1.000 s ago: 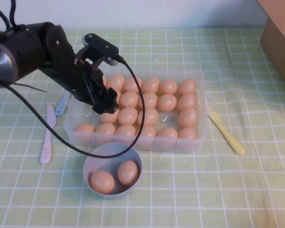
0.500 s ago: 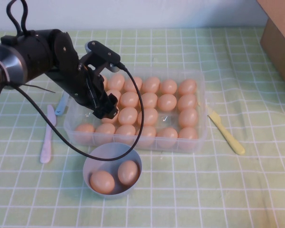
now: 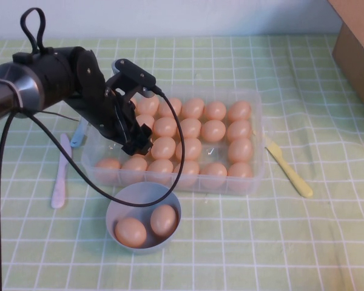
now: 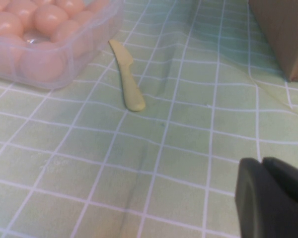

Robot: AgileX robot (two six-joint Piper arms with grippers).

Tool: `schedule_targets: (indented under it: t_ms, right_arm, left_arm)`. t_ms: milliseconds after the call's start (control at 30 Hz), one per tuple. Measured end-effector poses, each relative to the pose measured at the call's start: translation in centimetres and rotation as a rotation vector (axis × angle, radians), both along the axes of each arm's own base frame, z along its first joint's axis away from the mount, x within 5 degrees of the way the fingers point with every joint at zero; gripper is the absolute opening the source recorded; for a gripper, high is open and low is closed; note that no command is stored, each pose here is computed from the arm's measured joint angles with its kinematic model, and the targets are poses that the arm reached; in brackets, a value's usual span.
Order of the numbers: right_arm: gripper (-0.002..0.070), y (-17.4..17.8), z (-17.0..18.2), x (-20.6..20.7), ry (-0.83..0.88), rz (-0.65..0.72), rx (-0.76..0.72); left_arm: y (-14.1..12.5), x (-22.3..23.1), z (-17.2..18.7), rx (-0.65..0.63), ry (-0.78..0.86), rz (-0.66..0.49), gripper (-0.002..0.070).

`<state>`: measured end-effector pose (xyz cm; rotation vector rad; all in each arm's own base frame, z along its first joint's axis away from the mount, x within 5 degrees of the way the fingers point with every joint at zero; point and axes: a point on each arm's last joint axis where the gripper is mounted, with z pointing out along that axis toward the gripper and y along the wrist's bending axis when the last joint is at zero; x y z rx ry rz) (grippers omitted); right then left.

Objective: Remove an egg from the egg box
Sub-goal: Pick up the egg from the plastic box

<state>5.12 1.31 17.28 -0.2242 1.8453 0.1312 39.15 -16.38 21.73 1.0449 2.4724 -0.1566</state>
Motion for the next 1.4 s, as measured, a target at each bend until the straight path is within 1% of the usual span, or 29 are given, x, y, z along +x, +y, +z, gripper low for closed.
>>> schedule_targets:
  t_ms: [200,433,733,1067,1400]
  right_arm:
    - [-0.0017,0.0,0.0,0.0,0.000,0.000,0.000]
    - [-0.0017,0.0,0.0,0.0,0.000,0.000,0.000]
    - [-0.0017,0.0,0.0,0.0,0.000,0.000,0.000]
    - [-0.0017,0.0,0.0,0.0,0.000,0.000,0.000]
    - [-0.0017,0.0,0.0,0.0,0.000,0.000,0.000]
  left_arm:
    - [0.0,0.2,-0.1,-0.001,-0.011,0.002,0.0459]
    - [-0.1,0.5,-1.5,0.018,0.006,-0.001,0.0459]
    - [-0.1,0.8,-1.5,0.010,-0.024,0.003,0.0459]
    - [-0.2,1.0,-2.2,0.014,-0.018,0.005,0.0459]
    - [-0.2,1.0,-2.2,0.012,-0.017,0.005,0.0433]
